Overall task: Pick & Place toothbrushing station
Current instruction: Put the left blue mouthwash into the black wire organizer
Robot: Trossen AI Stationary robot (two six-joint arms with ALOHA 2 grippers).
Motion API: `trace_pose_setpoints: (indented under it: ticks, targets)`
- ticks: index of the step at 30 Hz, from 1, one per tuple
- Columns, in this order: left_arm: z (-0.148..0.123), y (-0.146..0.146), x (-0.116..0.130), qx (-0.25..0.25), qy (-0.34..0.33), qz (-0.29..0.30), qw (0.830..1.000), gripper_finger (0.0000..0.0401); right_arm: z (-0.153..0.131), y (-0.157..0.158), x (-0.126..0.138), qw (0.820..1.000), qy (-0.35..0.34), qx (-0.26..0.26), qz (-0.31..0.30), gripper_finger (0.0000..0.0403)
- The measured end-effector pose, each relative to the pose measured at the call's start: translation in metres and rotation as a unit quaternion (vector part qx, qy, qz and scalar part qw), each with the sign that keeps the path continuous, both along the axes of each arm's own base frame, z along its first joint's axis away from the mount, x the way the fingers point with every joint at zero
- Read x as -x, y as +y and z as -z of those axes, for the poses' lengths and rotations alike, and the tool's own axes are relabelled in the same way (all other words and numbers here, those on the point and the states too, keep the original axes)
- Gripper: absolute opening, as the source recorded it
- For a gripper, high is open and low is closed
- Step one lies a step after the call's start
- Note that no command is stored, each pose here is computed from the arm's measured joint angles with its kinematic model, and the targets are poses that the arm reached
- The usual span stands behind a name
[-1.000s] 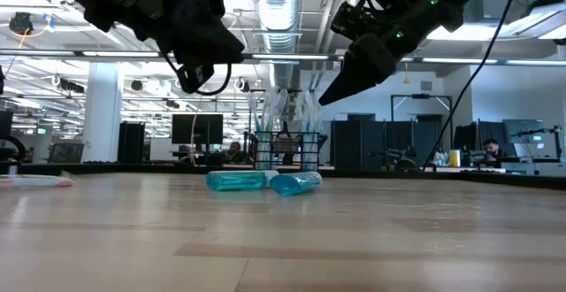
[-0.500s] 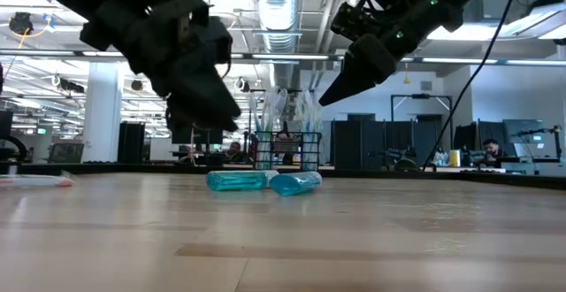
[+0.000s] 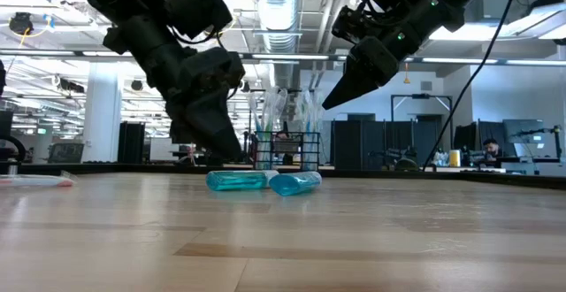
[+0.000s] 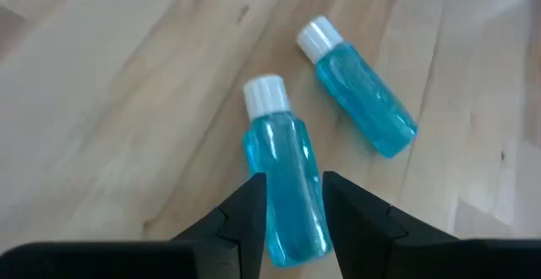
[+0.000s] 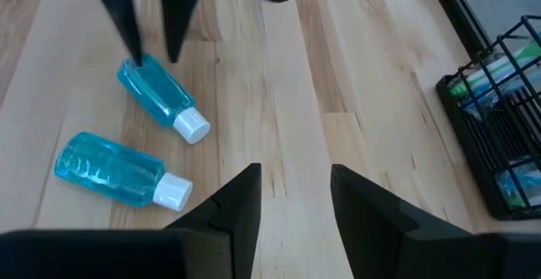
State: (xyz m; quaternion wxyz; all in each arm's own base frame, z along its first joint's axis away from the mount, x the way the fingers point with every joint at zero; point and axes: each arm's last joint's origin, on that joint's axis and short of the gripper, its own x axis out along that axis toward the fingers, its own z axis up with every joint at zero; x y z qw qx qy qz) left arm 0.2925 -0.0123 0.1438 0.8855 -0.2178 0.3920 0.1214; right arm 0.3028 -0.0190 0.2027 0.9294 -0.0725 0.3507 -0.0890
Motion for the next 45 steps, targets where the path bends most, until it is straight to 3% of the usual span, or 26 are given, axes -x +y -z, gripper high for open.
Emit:
trace_pose_setpoints:
  ticks: [10,19,29,41,45]
  targets:
    - [0.000,0.001,-0.002,0.021,0.008,0.001,1.000,0.0117,0.000,0.000,0.000,1.000,0.001,0.000,0.001,0.0132]
    - [0.010,0.008,-0.001,0.048,0.038,-0.034,0.998,0.0166,0.000,0.000,0.000,1.000,0.001,0.000,0.001,0.0132]
    - [0.014,0.001,-0.001,0.057,0.047,-0.018,0.997,0.0206,0.002,0.000,0.001,1.000,0.011,0.000,0.001,0.0131]
    - [0.037,0.000,-0.008,0.054,0.065,-0.020,0.996,0.0208,0.002,0.000,0.002,1.000,0.012,-0.001,0.000,0.0131]
    - [0.038,-0.001,-0.007,0.053,0.070,-0.019,0.996,0.0189,0.002,0.000,0.002,1.000,0.011,-0.001,0.001,0.0131]
